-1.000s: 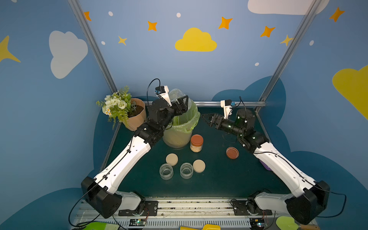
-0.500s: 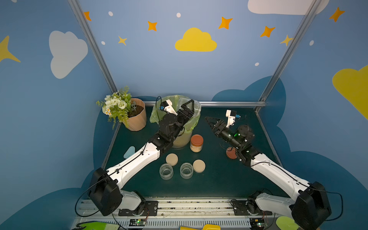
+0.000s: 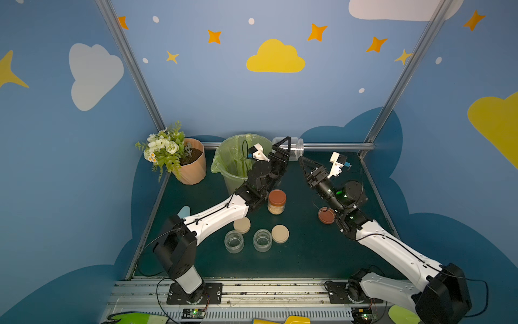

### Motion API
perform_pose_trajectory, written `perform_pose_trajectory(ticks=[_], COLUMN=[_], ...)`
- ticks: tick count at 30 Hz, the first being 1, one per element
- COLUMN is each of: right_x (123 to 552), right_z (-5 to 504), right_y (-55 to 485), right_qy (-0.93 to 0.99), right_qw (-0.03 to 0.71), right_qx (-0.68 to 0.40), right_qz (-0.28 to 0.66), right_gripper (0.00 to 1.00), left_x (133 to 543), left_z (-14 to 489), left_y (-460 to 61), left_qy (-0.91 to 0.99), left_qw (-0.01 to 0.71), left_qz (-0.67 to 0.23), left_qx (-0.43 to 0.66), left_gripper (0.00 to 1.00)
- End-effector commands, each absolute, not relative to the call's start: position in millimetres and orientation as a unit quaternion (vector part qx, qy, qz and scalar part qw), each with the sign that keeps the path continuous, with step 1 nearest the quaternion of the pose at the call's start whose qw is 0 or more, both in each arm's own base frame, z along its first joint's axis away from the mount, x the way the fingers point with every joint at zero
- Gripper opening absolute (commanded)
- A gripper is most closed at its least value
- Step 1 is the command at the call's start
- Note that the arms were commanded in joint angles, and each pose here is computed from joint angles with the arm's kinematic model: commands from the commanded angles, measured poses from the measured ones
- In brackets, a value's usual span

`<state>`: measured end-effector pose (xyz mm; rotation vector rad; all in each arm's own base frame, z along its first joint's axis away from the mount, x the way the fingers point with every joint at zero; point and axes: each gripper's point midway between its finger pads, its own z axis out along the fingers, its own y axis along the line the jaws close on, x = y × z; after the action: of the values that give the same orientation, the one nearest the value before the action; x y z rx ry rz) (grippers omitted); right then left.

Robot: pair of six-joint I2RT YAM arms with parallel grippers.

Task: Empty expired oatmeal from jars
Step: Place the jar at the center of the board.

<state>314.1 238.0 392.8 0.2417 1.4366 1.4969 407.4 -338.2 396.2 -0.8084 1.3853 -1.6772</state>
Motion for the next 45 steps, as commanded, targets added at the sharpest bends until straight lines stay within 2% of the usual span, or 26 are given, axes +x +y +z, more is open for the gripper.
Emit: perform_pose_trajectory(ticks=[1,9,15,27,37,40,45], right_x=[314.9,328.9,343.1,370.6,375.6,376.5,379.0], right_z=[416.9,416.5,427.7,430.7,428.0,423.5,417.4], right_y=[231.1,222.6,215.5,223.4,227.8,223.9,225.8], right_qy=[0.566,0.564,0.54,0.536,0.531,0.529,0.532], right_qw=[0.535,0.544,0.55,0.535,0.529,0.534,0.527], right_qx=[0.101,0.128,0.143,0.145,0.147,0.156,0.161], right_qz=[0.619,0.607,0.621,0.637,0.645,0.641,0.642], right_gripper=[0.96,0.97,0.97,0.97,0.94,0.9,0.71], left_x=[395.8,390.3,391.6,392.7,394.6,394.0,394.5], left_z=[447.5,444.4,432.9,424.5,419.4,417.6,417.3], left_y=[-333.6,-345.9,-361.3,-378.6,-383.3,-385.6,-393.2], left_qy=[0.477,0.47,0.466,0.472,0.47,0.471,0.473], left_qw=[0.389,0.371,0.331,0.314,0.307,0.306,0.299], left_qz=[-0.723,-0.737,-0.754,-0.758,-0.76,-0.761,-0.764], left_qx=[-0.313,-0.315,-0.323,-0.323,-0.326,-0.326,-0.321], left_gripper=[0.03,0.03,0.03,0.03,0.03,0.03,0.05])
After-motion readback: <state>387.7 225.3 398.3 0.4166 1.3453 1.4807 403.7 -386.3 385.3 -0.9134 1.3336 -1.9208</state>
